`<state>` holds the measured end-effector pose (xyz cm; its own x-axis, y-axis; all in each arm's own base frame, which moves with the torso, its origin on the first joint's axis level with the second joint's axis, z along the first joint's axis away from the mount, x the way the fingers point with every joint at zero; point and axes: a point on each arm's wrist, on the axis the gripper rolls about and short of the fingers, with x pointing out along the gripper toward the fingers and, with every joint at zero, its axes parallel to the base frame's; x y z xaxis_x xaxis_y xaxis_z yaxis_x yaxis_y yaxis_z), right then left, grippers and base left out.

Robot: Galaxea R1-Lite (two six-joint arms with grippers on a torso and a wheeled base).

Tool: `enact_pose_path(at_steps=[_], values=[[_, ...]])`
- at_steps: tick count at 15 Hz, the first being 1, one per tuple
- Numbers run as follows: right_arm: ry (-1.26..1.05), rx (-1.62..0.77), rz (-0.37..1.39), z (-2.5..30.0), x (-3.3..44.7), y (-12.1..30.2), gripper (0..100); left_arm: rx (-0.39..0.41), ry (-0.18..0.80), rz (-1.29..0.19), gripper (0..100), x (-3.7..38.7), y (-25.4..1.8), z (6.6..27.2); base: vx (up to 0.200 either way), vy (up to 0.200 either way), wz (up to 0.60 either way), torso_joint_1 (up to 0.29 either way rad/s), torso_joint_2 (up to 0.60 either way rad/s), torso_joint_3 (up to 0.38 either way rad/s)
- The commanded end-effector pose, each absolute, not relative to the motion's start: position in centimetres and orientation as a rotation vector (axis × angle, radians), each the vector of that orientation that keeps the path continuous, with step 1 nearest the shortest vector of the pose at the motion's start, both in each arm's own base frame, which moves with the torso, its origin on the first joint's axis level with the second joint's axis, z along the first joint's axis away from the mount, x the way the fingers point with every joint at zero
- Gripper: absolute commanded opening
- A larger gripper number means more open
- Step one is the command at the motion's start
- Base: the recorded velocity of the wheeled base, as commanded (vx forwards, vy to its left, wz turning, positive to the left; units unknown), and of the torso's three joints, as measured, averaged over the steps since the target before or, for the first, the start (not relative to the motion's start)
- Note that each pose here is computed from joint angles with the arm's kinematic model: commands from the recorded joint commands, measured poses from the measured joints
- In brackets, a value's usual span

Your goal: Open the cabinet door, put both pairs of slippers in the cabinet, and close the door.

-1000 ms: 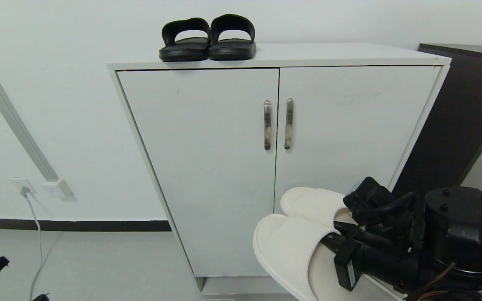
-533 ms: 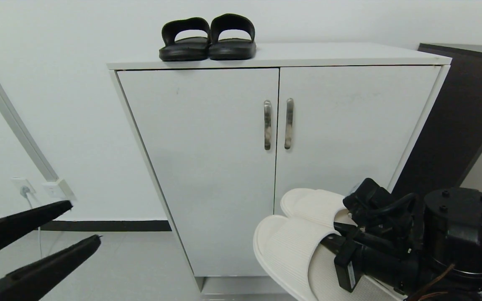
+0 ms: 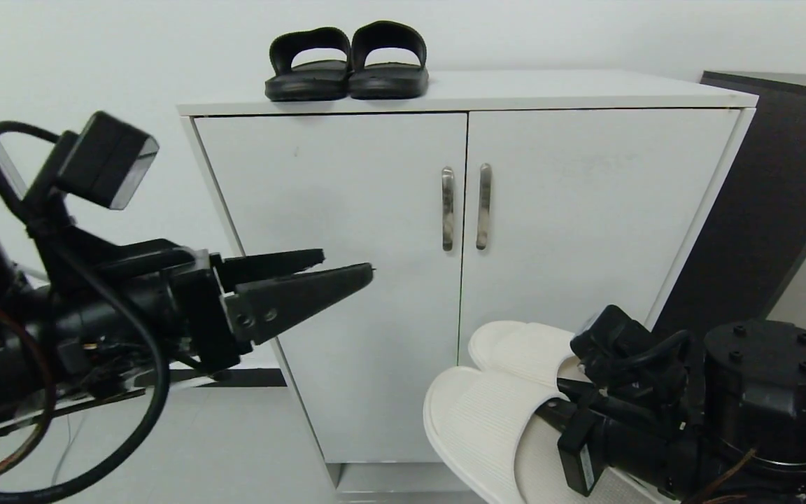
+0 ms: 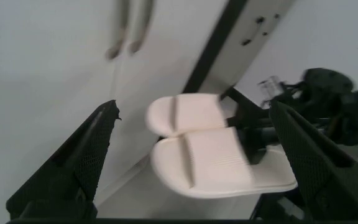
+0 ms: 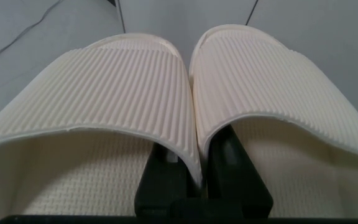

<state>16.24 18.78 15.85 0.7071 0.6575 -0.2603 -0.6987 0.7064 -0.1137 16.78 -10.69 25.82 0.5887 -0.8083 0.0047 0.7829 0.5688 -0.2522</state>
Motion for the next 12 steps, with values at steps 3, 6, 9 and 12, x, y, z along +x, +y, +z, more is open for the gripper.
enact_pose_path(at_steps=[3, 6, 9, 12], values=[[0.215, -0.216, 0.759, 15.6, 16.3, 18.9, 0, -0.272, 0.171, -1.051, 100, 20.2, -16.1, 26.5, 0.000, 0.000, 0.00, 0.000, 0.00, 0.000], [0.224, -0.219, 0.758, 15.4, 16.1, 18.7, 0, -0.287, 0.194, -1.136, 100, 22.1, -18.0, 26.9, 0.000, 0.000, 0.00, 0.000, 0.00, 0.000], [0.225, -0.219, 0.758, 15.3, 16.1, 18.6, 0, -0.313, 0.199, -1.159, 100, 24.9, -20.2, 27.2, 0.000, 0.000, 0.00, 0.000, 0.00, 0.000], [0.223, -0.220, 0.758, 15.4, 16.1, 18.6, 0, -0.315, 0.187, -1.155, 100, 25.9, -22.0, 27.3, 0.000, 0.000, 0.00, 0.000, 0.00, 0.000]])
